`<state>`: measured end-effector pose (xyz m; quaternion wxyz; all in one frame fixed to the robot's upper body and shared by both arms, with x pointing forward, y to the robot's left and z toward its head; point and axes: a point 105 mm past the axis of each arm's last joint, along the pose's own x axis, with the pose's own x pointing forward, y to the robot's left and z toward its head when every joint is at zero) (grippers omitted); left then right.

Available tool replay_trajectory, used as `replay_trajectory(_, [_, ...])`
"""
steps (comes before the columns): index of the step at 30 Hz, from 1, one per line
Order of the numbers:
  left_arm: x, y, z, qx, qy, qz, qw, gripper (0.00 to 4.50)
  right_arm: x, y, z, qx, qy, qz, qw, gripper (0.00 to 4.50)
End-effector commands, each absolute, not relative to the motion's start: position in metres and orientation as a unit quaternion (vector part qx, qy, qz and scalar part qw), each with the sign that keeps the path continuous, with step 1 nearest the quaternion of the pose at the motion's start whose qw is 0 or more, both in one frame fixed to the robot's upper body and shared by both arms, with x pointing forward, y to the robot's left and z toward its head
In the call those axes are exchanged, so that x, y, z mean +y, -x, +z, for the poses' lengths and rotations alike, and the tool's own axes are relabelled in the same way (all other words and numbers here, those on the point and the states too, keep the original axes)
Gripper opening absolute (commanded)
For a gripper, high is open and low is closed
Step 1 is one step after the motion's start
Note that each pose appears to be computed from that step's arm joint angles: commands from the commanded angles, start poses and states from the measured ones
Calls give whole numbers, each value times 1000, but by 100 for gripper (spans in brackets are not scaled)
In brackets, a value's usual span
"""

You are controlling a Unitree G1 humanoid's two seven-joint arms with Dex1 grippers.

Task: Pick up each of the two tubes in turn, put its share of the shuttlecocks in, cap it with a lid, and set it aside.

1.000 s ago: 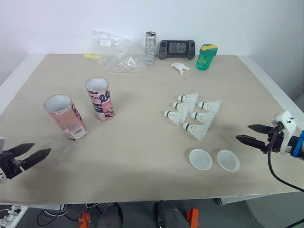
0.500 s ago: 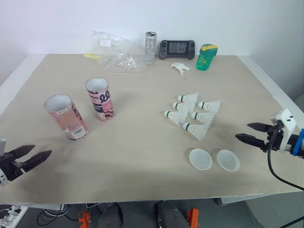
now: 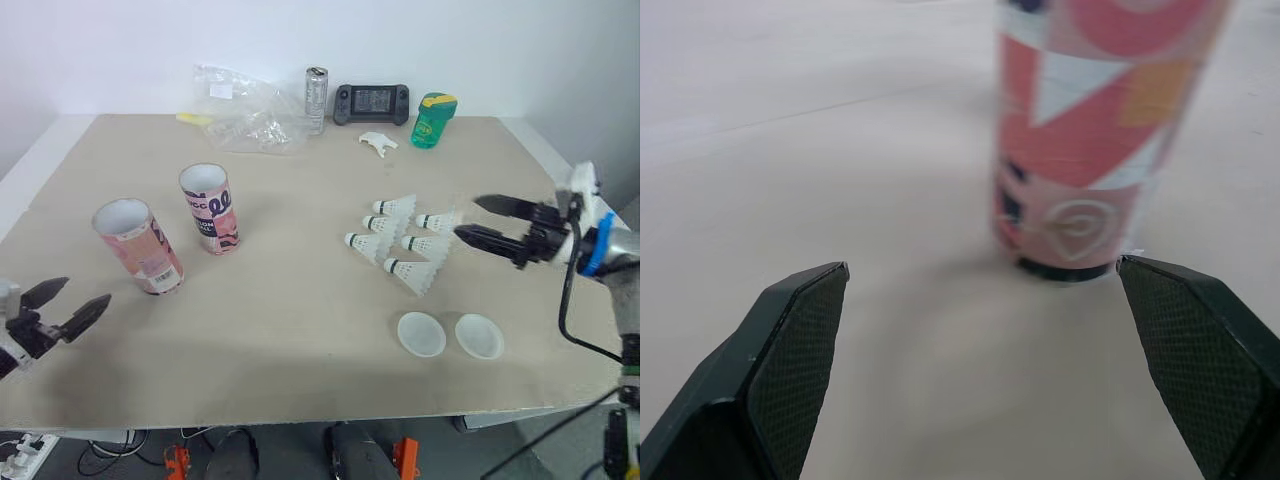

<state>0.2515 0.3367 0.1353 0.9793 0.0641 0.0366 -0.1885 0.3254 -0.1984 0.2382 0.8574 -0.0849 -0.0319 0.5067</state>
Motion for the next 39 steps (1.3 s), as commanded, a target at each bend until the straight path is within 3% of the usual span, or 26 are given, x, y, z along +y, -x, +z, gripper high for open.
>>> replay_trajectory(1, [317, -268, 139, 20, -88, -240, 967, 450, -132, -300, 249, -68, 105, 602, 788, 445])
replay_trajectory(12, [289, -317, 147, -13, -98, -298, 949, 450, -85, -276, 243, -97, 78, 651, 748, 445])
replay_trajectory(27, [265, -350, 131, -10, -61, -322, 945, 450, -80, -265, 238, -99, 91, 639, 757, 445])
replay_trajectory(30, [268, -353, 130, -10, -53, -312, 949, 324, -81, -266, 238, -100, 90, 636, 760, 450])
replay_trajectory(33, [267, -355, 127, -6, -59, -311, 949, 258, -81, -266, 238, -99, 92, 635, 761, 450])
replay_trajectory(39, [260, -349, 129, -12, -79, -329, 941, 248, -84, -268, 239, -100, 98, 629, 765, 450])
